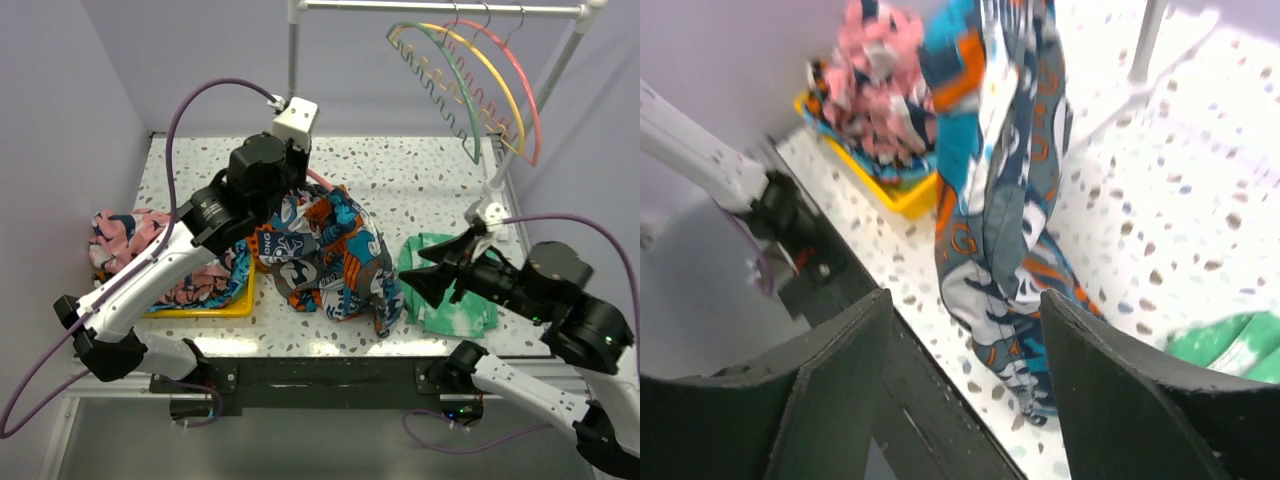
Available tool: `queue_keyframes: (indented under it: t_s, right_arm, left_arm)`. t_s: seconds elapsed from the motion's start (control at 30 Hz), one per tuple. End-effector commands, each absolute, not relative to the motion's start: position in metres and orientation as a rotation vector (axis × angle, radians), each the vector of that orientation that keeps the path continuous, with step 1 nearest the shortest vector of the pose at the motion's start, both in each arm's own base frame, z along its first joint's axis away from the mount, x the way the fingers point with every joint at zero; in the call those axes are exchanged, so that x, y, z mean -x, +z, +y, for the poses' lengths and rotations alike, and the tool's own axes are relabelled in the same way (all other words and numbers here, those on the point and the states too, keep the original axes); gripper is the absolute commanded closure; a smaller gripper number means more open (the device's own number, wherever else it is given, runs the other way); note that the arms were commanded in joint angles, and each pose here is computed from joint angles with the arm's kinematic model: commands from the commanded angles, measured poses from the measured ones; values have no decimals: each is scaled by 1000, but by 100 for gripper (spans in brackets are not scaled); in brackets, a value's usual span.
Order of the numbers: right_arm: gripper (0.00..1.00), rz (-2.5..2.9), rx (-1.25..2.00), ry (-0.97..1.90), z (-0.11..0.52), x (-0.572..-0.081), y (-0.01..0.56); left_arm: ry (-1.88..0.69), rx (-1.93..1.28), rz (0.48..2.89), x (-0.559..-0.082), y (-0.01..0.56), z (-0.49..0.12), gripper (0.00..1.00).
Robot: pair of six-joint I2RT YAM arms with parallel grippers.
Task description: Place the shorts on the hanger
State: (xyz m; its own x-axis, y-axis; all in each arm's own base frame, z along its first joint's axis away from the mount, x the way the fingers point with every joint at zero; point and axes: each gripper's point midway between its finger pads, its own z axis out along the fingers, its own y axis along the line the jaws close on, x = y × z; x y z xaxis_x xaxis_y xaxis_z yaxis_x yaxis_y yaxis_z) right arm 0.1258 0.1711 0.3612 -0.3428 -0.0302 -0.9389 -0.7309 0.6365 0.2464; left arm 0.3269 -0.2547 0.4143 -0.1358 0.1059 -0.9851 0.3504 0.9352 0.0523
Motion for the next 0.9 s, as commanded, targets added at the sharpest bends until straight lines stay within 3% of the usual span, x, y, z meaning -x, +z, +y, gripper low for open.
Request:
queue_keyframes:
  t_s: [0.0,0.2,0.5,0.67,0.87]
  right_arm:
    - [32,1798,565,709,158,-139,382]
    - [30,1887,615,750,204,-168,374]
    - [28,1985,605,719,218,-184,346]
    - [38,2024,570,711,217,-186,327]
    - [56,2020,542,679,211,-188,321]
  left_arm:
    - [-365,-379,1573,-313,451,-269,100]
    - [-358,-439,1559,-300,439,-287,100]
    - [-377,-442,1558,-293,426,-310,100]
    - [-397,-415,1553,-294,426,-319,100]
    - [-428,-453,1551,-289,425,-343,100]
